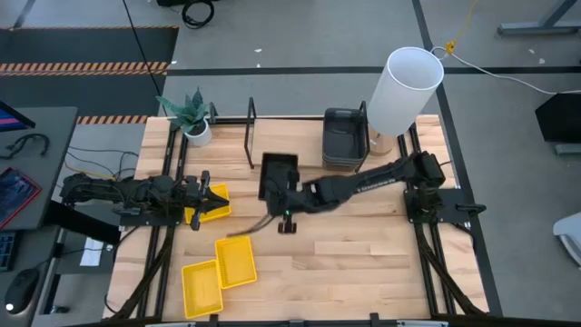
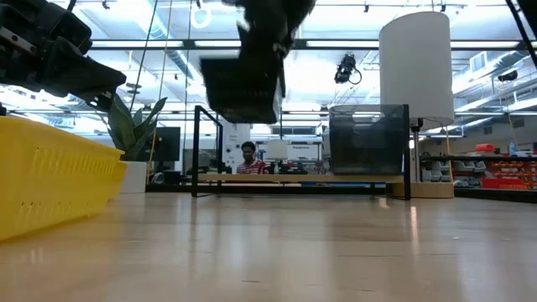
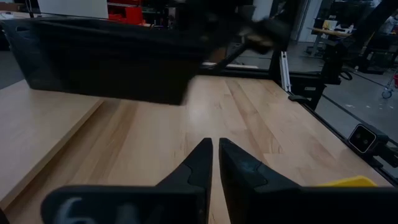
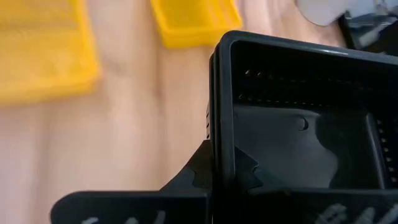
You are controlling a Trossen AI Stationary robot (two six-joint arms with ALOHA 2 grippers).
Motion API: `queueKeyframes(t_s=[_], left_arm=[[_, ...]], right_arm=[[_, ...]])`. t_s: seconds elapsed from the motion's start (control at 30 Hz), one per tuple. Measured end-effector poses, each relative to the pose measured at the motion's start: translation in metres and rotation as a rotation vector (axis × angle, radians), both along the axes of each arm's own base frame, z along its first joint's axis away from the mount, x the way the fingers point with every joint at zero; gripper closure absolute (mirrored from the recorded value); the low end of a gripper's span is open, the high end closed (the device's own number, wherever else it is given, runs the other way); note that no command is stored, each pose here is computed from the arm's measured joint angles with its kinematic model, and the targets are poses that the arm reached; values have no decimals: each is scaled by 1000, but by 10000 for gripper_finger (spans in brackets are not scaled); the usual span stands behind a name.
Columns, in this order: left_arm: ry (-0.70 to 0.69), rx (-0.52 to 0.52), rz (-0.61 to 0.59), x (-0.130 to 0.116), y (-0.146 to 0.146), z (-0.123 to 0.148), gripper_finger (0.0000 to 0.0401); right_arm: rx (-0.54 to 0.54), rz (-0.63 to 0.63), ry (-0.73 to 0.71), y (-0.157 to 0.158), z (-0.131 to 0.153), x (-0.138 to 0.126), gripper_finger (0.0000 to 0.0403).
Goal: Stack baskets on shelf by color
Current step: Put the stacked black bins on the shelf
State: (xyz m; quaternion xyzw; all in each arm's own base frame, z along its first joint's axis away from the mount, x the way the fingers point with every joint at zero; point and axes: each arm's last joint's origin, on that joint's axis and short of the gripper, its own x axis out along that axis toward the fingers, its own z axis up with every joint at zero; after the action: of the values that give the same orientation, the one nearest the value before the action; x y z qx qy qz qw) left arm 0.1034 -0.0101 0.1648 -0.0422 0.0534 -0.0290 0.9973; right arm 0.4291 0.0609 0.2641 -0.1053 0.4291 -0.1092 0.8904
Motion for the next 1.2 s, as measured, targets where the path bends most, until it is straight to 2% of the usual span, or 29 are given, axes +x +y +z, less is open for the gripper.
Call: queueKeyframes(t_s=[0.23,0.4,0.57,0.77,1.0,1.2], left_arm=[[0,0,0,0,0,0,373],[0,0,-1,0,0,0,366],[0,0,0,0,0,0,363],[0,0,0,0,0,0,370],[0,0,0,0,0,0,371],[0,0,0,0,0,0,365]], right_arm=[[-30,-79,155,-72,-10,-3,390],[-23,-96,195,-117,-16,-5,390],[31,-135,198,-151,-15,-12,390],[97,-73,300,-162,-20,-23,381],[129,-98,395,-161,-23,-32,375],[135,-117,429,-159,-24,-35,346]])
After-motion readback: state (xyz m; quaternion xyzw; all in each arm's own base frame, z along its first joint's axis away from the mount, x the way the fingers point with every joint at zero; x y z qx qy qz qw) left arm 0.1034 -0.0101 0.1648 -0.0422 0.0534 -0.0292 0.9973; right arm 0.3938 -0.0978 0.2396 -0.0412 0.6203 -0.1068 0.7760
